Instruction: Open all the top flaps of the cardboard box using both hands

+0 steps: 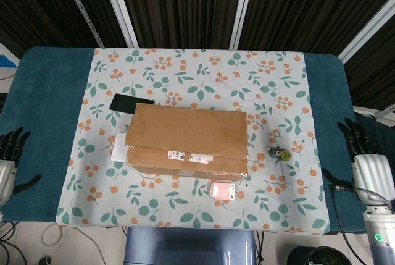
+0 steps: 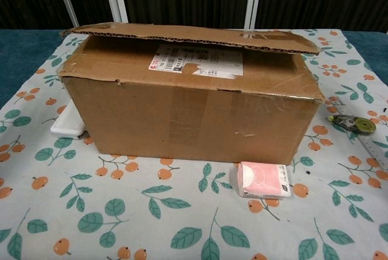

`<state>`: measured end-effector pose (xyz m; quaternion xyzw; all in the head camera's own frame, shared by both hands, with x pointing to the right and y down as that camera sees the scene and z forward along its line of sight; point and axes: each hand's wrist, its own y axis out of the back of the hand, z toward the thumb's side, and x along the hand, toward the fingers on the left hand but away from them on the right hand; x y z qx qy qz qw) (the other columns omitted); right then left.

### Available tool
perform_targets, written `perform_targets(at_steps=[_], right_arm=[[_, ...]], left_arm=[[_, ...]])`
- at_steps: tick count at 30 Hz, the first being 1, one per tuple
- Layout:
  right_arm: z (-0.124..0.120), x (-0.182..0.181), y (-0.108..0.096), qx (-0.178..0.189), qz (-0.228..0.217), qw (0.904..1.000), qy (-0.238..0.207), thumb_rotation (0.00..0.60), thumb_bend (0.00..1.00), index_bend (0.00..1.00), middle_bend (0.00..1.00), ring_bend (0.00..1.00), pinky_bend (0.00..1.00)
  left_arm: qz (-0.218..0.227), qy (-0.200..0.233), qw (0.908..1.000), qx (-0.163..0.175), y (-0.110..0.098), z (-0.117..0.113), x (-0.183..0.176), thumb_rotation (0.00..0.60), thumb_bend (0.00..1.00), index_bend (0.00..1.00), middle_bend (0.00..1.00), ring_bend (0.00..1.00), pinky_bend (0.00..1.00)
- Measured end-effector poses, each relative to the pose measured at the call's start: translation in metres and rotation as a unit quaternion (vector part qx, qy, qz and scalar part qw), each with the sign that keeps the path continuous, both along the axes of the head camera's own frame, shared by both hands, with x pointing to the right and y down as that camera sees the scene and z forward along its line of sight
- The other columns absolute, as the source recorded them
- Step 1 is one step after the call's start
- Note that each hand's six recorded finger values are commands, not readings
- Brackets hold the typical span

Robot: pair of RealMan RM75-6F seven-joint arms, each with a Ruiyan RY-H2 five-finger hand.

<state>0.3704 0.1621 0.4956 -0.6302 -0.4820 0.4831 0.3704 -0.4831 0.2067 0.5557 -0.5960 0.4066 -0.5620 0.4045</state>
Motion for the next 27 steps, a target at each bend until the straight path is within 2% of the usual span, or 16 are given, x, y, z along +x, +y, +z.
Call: perform_targets(at_steps=[5,11,19,27], right_arm=[[0.007,-0.038,-0.03,-0.009,-0.019,0.9997,-0.014,0.6,0.22,0.0,0.0,0.02,0.22],[0.021,-0.078,-0.042,-0.038,-0.028,0.9983,-0.035,0.6,0.22,0.0,0.0,0.02,0.22],[0.032,-0.108,-0.039,-0.075,-0.033,0.9955,-0.048,0.6,0.22,0.0,0.0,0.02,0.22],[0.033,-0.119,-0.023,-0.106,-0.029,0.9923,-0.057,0.6,0.22,0.0,0.0,0.02,0.22]], left_arm=[[-0.014,0.0,0.9999,0.0,-0.003,0.001,-0.005,0.6,0.1,0.0,0.0,0.0,0.07],[-0.01,-0.014,0.9998,0.008,-0.006,0.001,-0.007,0.6,0.1,0.0,0.0,0.0,0.07],[-0.022,-0.004,0.9997,0.006,-0.008,0.004,-0.008,0.6,0.1,0.0,0.0,0.0,0.07],[-0.009,0.027,0.9985,0.046,-0.013,-0.009,-0.001,0.6,0.1,0.0,0.0,0.0,0.07]])
